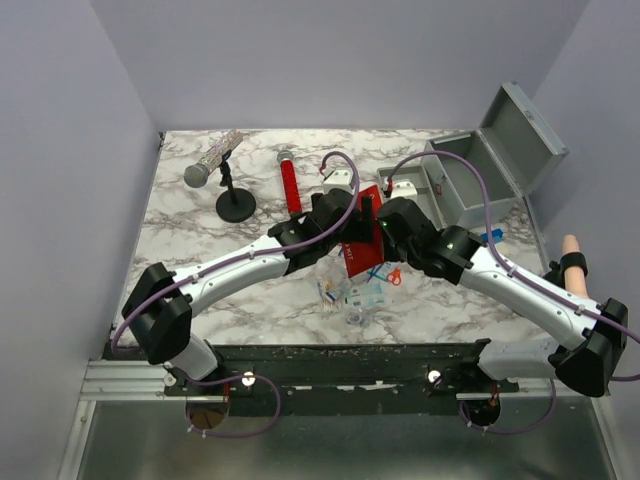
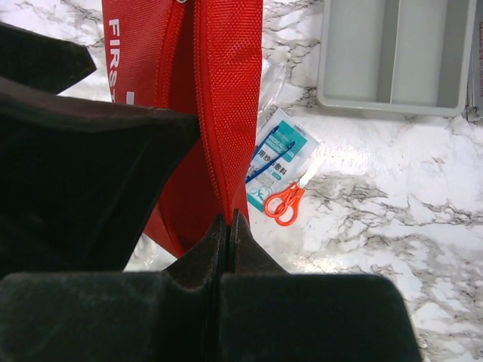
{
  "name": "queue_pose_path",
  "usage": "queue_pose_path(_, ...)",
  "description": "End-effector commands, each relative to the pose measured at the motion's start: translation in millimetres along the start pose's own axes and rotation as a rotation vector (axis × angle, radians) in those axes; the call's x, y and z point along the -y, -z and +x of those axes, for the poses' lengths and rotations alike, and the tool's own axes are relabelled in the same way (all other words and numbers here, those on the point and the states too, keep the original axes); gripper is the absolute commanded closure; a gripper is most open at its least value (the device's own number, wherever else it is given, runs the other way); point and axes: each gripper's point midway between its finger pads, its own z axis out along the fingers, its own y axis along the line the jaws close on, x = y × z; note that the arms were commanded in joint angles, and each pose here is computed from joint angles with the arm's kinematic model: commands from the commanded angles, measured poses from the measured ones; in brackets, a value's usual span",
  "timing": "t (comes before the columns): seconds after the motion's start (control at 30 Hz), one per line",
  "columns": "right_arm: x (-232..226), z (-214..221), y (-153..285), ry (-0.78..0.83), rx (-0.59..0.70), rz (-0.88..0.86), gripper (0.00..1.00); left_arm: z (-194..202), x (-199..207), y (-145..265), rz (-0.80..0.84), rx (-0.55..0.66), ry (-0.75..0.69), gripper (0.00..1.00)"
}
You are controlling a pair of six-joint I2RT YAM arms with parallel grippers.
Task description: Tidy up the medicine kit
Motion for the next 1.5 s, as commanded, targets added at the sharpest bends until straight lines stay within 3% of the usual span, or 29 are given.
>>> queue_pose_path(0.0, 2, -10, 8, 0.002, 0.025, 0.027, 0.99, -2, 4, -4, -0.021, -0.005, -0.033, 0.1)
queue_pose_path(0.07, 2, -11, 9, 0.004, 0.027, 0.027, 0.99, 0, 4, -5, -0.023, -0.01, -0.043, 0.13)
queue_pose_path(0.4, -10, -16, 18, -0.005, 0.047, -0.058, 0.96, 8, -1, -1, -0.009, -0.007, -0.044, 0.55)
queue_pose_path(0.5, -20, -20, 23, -0.006, 0.056, -0.119, 0.83, 6, 4, 2, 0.027, 0.004, -0.042, 0.68)
queue_pose_path(0.53, -23, -21, 24, -0.007, 0.056, -0.138, 0.74, 6, 6, 3, 0.043, 0.006, -0.046, 0.76)
queue_pose_path(0.6, -32, -24, 29, -0.014, 0.053, -0.192, 0.46, 4, 13, 6, 0.091, 0.014, -0.047, 0.91)
queue_pose_path(0.67, -35, -28, 37, -0.025, 0.056, -0.22, 0.34, 4, 16, 9, 0.116, 0.022, -0.041, 0.99)
queue_pose_path(0.87, -28, -42, 51, -0.071, 0.122, -0.22, 0.28, 2, 16, 20, 0.144, 0.042, -0.026, 1.0)
queue_pose_path(1.23, -44, -51, 34, -0.196, 0.14, -0.272, 0.28, -9, 21, 41, 0.208, 0.095, 0.063, 1.0)
queue_pose_path(1.37, -43, -39, 17, -0.189, 0.069, -0.228, 0.36, -11, 21, 45, 0.212, 0.1, 0.071, 1.0)
queue_pose_path(1.47, -36, -31, 9, -0.204, 0.04, -0.201, 0.51, -11, 20, 48, 0.217, 0.106, 0.076, 1.0)
